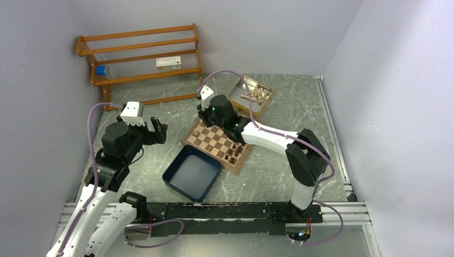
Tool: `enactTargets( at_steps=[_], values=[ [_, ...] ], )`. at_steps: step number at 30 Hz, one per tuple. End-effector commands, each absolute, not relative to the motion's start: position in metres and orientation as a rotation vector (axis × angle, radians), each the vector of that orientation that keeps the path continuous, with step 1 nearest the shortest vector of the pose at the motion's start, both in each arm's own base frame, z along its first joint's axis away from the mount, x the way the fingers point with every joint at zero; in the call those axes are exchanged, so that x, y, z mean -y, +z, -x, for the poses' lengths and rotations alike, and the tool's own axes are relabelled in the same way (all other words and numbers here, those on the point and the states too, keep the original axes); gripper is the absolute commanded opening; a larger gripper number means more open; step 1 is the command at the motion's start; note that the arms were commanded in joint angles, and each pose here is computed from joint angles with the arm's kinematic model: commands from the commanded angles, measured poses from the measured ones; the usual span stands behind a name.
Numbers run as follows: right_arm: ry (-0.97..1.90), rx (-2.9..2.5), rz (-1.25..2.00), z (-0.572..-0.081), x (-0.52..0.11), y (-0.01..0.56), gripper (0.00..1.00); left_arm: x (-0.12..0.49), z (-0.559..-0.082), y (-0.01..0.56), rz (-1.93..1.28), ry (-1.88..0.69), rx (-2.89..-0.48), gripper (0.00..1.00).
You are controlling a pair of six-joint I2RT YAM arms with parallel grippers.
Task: Set up the chess pieces on the board
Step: Place the chess piece on the chessboard.
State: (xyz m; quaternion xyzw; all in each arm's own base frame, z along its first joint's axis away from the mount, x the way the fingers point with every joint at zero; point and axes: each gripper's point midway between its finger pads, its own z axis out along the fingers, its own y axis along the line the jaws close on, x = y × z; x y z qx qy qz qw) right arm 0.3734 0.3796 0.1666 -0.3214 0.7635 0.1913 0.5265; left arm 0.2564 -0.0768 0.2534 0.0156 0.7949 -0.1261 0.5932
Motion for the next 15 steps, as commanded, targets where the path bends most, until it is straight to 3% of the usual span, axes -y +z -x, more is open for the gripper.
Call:
enactTargets(
  at_steps=[1, 15],
  values=[
    [0.511, -1.673, 0.862, -0.349, -0.405, 0.190, 0.11, 0.062, -0.258, 0.263, 0.037, -0.230, -1.818, 0.93],
    [0.551, -1.614, 1.029, -0.321, -0.435, 0.156, 0.11, 0.051, -0.258, 0.266, 0.082, -0.181, -1.805, 0.94]
  ],
)
